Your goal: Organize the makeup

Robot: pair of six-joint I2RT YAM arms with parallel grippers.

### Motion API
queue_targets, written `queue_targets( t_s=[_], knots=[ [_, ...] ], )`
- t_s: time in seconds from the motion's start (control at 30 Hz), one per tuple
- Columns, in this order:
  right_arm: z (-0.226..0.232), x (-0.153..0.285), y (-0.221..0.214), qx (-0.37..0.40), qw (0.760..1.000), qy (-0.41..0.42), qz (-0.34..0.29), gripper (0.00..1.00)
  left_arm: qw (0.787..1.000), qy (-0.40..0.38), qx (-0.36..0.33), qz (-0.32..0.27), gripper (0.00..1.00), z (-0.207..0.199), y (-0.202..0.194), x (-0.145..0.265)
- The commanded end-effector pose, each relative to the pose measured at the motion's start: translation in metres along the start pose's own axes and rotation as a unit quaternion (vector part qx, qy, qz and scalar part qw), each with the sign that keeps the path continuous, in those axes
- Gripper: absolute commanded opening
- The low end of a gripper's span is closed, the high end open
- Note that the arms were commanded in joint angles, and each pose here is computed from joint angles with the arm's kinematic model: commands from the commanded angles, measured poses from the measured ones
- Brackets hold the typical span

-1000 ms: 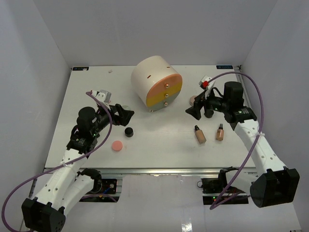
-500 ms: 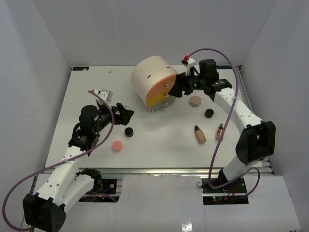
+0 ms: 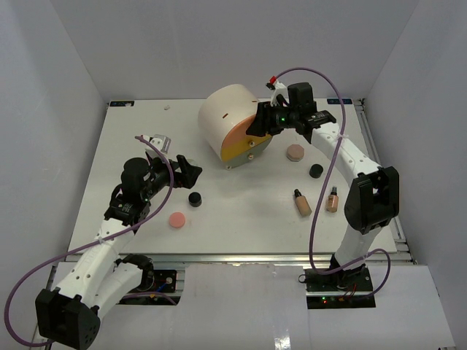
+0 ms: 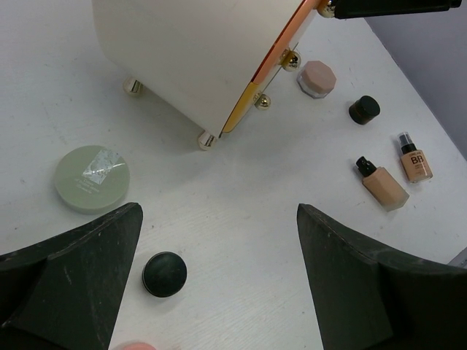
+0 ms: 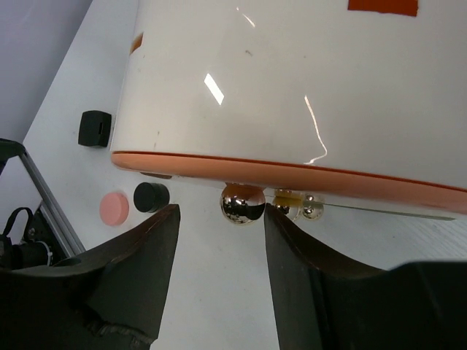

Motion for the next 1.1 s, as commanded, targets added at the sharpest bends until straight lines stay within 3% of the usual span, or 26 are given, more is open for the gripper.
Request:
queue_targets(
  t_s=[0.0,0.1,0.27,0.4,1.07],
  knots=[
    [0.010,-0.004,0.019,0.005,0.999,0.006,-0.036,0.55,1.000,0.002,-0.008,-0.019,0.98,0.000,0.016,0.002],
    [0.009,-0.005,0.021,0.003,0.999,0.003,-0.039,0.49,1.000,0.002,-0.008,-0.018,0.98,0.000,0.016,0.002],
    [0.006,-0.006,0.016,0.002,0.999,-0.008,-0.039,0.26,1.000,0.002,-0.008,-0.019,0.98,0.000,0.016,0.002],
    [0.006,0.002,0.009,0.008,0.999,-0.016,-0.042,0.17,1.000,0.002,-0.009,-0.020,0.98,0.000,0.016,0.003],
    [-0.009,0.080,-0.060,0.022,0.997,-0.042,-0.056,0.15,1.000,-0.005,-0.006,-0.018,0.98,-0.002,0.015,0.003]
  ],
)
Point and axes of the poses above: each gripper's point midway between its finger pads, its own x axis back along the fingers, its own z axis along the line the jaws close on, y = z × x, the point moved 9 cm from there along x, back along the fingers, and after that the axes turned 10 degrees about -x, right-handed, at the moved point
